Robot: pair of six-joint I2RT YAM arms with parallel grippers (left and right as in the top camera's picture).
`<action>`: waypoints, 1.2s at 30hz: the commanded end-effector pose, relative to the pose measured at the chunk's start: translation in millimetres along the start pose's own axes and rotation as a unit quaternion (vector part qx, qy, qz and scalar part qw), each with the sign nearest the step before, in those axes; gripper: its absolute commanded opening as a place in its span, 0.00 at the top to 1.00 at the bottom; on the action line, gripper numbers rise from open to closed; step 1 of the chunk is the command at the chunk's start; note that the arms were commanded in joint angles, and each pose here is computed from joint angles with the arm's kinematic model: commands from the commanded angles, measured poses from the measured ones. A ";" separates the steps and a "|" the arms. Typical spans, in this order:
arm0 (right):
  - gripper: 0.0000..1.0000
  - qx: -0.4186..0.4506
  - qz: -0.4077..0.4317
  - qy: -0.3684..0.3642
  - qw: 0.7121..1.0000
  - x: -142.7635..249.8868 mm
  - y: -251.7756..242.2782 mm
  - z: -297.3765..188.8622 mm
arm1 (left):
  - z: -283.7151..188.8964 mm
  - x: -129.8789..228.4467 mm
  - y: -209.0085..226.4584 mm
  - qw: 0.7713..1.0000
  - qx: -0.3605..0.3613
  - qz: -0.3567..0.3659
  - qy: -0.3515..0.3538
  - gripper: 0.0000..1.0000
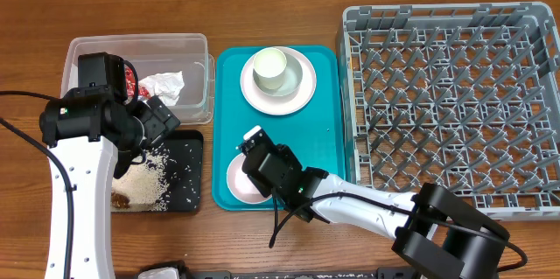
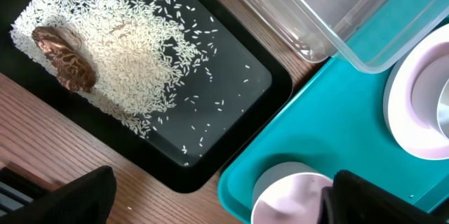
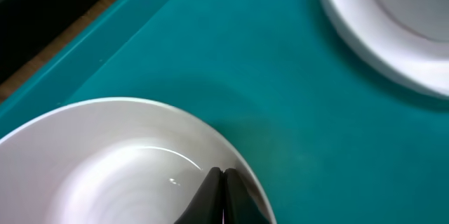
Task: Sort waste into correct bins and load items into the dishwasher
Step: 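Lower the right gripper onto the pink bowl rim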
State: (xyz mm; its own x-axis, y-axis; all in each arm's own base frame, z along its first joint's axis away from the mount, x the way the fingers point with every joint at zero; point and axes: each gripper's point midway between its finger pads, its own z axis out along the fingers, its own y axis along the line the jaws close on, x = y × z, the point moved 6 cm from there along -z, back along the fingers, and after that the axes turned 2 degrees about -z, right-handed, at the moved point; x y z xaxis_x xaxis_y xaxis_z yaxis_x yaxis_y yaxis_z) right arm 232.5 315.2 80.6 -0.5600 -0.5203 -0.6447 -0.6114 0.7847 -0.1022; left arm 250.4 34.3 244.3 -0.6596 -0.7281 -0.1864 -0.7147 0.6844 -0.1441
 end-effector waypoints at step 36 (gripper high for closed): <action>0.60 -0.114 0.062 -0.089 0.988 -74.9 -22.8 -66.7 | 1.1 -1.1 0.4 1.000 0.000 -0.001 0.000 0.00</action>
State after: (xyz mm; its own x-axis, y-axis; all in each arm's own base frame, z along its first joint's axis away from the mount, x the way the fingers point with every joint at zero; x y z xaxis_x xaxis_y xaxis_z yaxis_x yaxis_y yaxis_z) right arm 267.5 292.1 147.1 -0.5735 -0.3711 -0.7303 -0.5519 0.8338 0.0097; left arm 250.4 34.3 244.3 -0.6596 -0.7281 -0.1867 -0.7148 0.6844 -0.1438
